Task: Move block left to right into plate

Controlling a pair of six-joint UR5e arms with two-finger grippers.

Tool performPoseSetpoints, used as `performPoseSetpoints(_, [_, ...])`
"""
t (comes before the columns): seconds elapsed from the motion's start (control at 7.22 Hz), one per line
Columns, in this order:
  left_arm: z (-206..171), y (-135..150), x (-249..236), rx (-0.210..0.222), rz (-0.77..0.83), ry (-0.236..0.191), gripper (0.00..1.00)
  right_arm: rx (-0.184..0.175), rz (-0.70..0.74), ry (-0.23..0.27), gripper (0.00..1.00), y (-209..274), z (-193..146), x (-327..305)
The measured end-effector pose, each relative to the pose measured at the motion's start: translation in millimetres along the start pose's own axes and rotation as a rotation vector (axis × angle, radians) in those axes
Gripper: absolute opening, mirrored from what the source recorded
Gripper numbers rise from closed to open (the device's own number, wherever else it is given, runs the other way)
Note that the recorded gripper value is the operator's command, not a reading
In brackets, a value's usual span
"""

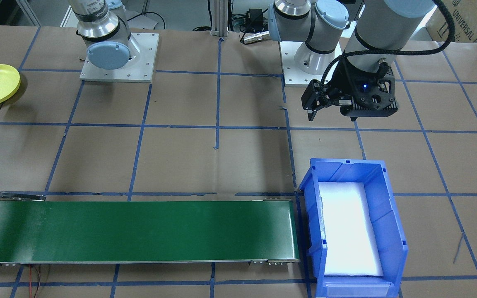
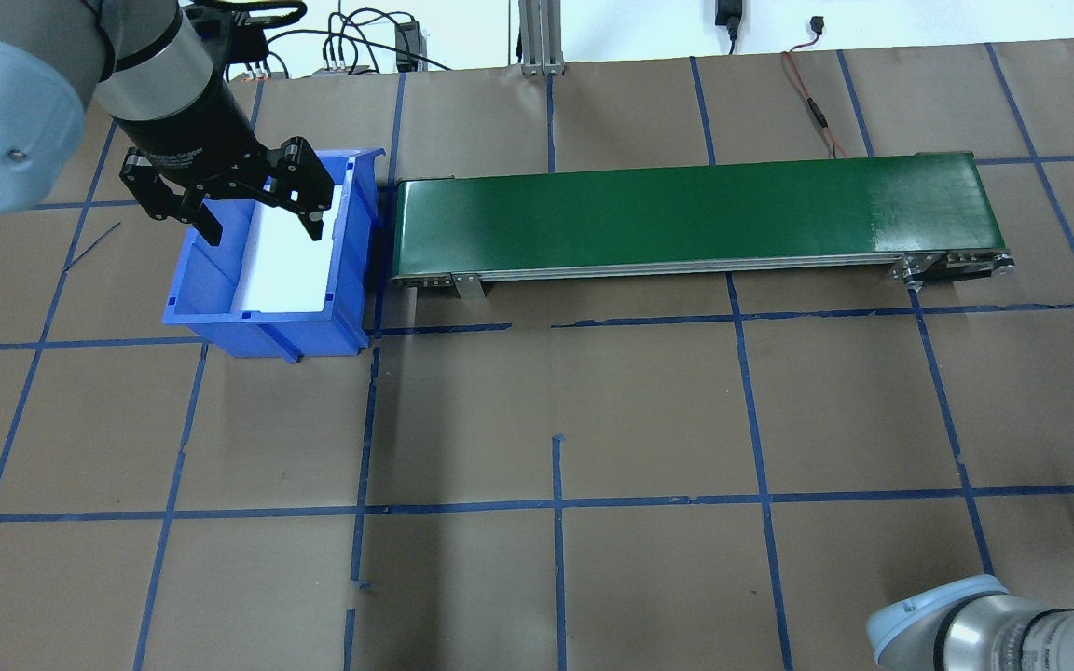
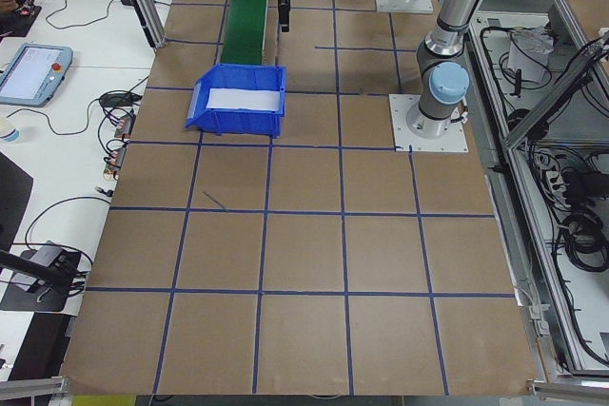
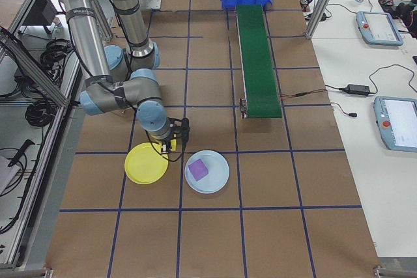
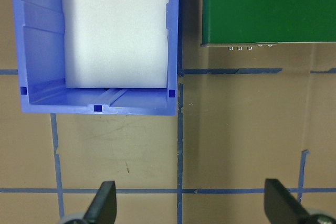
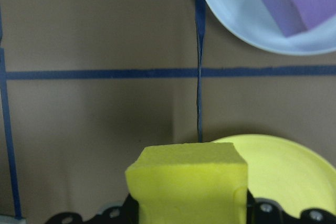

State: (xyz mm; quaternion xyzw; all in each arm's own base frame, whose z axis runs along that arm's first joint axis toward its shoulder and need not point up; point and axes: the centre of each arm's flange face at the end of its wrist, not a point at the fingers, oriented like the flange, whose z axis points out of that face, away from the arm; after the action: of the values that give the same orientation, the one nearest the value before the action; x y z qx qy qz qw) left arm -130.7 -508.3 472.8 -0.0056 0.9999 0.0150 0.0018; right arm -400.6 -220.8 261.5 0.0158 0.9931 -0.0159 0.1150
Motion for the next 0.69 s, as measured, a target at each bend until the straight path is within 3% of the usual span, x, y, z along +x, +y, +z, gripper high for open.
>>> performPoseSetpoints(0.28, [0, 0, 0, 0.0, 0.001, 0.0, 1.0, 0.023, 0.016, 0.015, 1.0, 31, 7, 14])
performPoseSetpoints(0.69, [0, 0, 0, 0.0, 0.001, 0.0, 1.0, 0.017, 0.031, 0.053, 1.0, 35, 2, 21])
